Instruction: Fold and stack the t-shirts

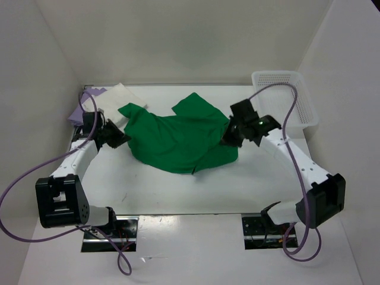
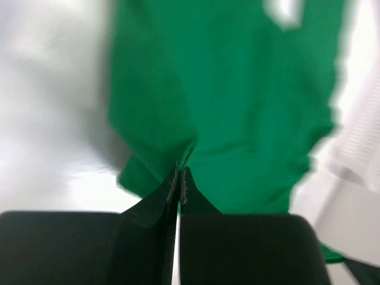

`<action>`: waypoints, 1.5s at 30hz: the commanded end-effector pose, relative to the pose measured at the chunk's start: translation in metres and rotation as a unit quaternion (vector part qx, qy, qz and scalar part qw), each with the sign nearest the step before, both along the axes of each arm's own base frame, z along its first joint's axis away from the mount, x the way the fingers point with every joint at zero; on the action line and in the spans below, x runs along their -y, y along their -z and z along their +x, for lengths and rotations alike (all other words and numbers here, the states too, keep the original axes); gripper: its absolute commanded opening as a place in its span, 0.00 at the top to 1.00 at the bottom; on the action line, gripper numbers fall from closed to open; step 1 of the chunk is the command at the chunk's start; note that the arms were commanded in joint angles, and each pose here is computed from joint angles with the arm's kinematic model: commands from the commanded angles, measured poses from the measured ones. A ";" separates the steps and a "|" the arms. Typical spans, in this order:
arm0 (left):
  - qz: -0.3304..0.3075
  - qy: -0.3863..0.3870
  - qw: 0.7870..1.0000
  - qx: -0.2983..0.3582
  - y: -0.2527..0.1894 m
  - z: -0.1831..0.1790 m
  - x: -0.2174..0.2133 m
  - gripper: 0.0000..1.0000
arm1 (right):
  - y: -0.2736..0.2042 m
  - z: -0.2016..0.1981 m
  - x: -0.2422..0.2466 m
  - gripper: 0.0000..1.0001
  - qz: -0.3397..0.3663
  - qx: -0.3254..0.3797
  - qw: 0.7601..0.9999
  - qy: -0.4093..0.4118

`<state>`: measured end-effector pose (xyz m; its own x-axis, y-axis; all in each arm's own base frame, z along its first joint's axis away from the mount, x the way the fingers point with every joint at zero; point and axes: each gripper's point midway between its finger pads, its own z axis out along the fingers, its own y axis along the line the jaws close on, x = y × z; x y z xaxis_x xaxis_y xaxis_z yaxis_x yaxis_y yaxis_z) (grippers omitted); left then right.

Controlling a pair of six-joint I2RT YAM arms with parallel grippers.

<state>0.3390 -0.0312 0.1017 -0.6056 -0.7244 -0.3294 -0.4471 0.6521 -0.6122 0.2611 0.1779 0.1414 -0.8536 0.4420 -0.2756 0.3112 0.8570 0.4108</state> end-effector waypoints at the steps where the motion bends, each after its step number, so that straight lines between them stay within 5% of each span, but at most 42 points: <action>1: -0.039 0.044 0.990 0.132 -0.106 0.045 0.021 1.00 | -0.109 0.041 0.020 1.00 -0.022 0.146 0.989 0.007; 5: -0.027 0.059 0.965 0.253 -0.233 0.066 0.018 1.00 | -0.223 0.066 0.035 1.00 -0.050 0.260 0.964 0.019; 8: -0.018 0.060 0.931 0.358 -0.339 0.055 0.003 1.00 | -0.341 0.060 0.051 1.00 -0.032 0.388 0.920 0.043; 14: 0.031 0.031 0.886 0.461 -0.450 0.001 -0.010 1.00 | -0.430 0.020 0.078 1.00 -0.001 0.501 0.863 0.071; 21: 0.054 -0.005 0.882 0.468 -0.466 -0.009 -0.020 1.00 | -0.507 -0.016 0.082 1.00 0.073 0.604 0.791 0.070; 26: 0.045 -0.025 0.901 0.430 -0.431 0.028 -0.035 1.00 | -0.468 0.059 0.074 1.00 0.013 0.562 0.824 0.075; 31: 0.029 -0.043 0.934 0.353 -0.335 0.092 -0.043 1.00 | -0.391 0.183 0.064 1.00 -0.010 0.497 0.867 0.037; 36: 0.026 -0.040 0.962 0.270 -0.251 0.151 -0.038 1.00 | -0.355 0.248 0.073 1.00 -0.003 0.479 0.877 0.034; 41: 0.029 -0.030 0.947 0.318 -0.294 0.183 -0.037 1.00 | -0.375 0.268 0.079 1.00 0.029 0.519 0.853 0.046; 45: 0.028 -0.033 0.918 0.393 -0.370 0.181 -0.036 1.00 | -0.449 0.237 0.099 1.00 0.076 0.597 0.796 0.061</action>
